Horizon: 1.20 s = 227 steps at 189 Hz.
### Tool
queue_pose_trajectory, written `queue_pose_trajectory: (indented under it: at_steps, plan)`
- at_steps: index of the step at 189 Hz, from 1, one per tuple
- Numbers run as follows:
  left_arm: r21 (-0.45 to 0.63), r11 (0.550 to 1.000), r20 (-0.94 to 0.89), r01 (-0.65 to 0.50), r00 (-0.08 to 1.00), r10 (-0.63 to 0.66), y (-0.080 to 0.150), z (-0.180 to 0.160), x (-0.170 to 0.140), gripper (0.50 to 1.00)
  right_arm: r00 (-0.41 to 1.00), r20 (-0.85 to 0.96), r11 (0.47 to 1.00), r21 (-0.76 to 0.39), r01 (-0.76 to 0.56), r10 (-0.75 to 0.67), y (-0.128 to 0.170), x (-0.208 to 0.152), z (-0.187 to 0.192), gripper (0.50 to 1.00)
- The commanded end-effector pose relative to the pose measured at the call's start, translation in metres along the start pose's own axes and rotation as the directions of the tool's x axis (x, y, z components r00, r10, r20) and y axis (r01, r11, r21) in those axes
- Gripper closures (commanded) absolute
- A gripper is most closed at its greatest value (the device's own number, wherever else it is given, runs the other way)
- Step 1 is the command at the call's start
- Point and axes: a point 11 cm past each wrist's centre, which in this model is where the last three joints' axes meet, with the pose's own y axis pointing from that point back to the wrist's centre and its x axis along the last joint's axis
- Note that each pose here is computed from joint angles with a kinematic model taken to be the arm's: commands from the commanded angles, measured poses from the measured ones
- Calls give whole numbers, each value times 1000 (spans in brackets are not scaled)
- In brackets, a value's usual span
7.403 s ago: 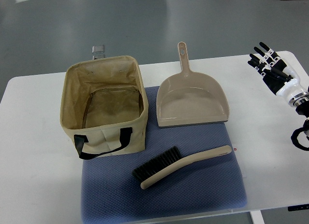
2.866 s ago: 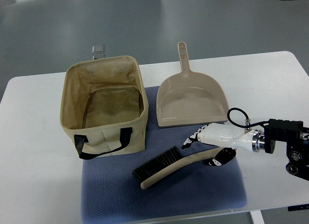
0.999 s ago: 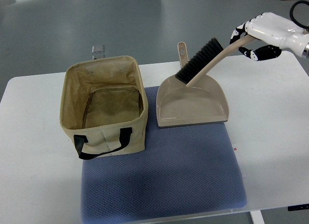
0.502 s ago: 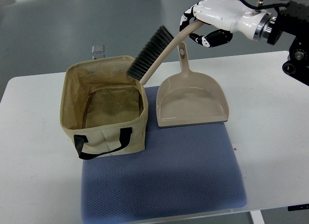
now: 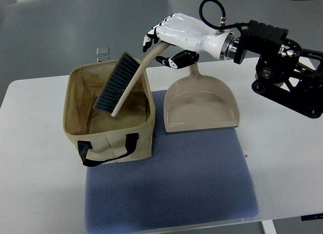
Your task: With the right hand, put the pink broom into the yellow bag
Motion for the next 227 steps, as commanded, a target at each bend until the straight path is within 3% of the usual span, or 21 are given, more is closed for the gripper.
queue_pose_trajectory:
  at_steps: [1, 44, 88, 112, 138, 193, 227]
  plan:
    - [0, 1000, 0, 0, 1000, 0, 0, 0, 0, 500, 1000, 22, 1000, 0, -11, 11, 0, 0, 0, 587]
    - [0, 1000, 0, 0, 1000, 0, 0, 0, 0, 500, 997, 60, 998, -43, -42, 45, 12, 6, 15, 587]
    - [0, 1000, 1, 0, 1000, 0, 0, 0, 0, 500, 892, 402, 967, -223, -124, 207, 62, 19, 66, 587]
    - [0, 1000, 1, 0, 1000, 0, 0, 0, 0, 500, 679, 650, 926, -357, -123, 341, 95, 5, 94, 587]
    - [0, 1000, 0, 0, 1000, 0, 0, 0, 0, 500, 397, 784, 873, -476, -110, 478, 125, -12, 116, 587]
    - [0, 1000, 1, 0, 1000, 0, 0, 0, 0, 500, -45, 738, 731, -674, -103, 674, 168, -54, 152, 572]
    - [0, 1000, 0, 0, 1000, 0, 0, 0, 0, 500, -190, 740, 736, -669, -101, 646, 175, -84, 152, 572]
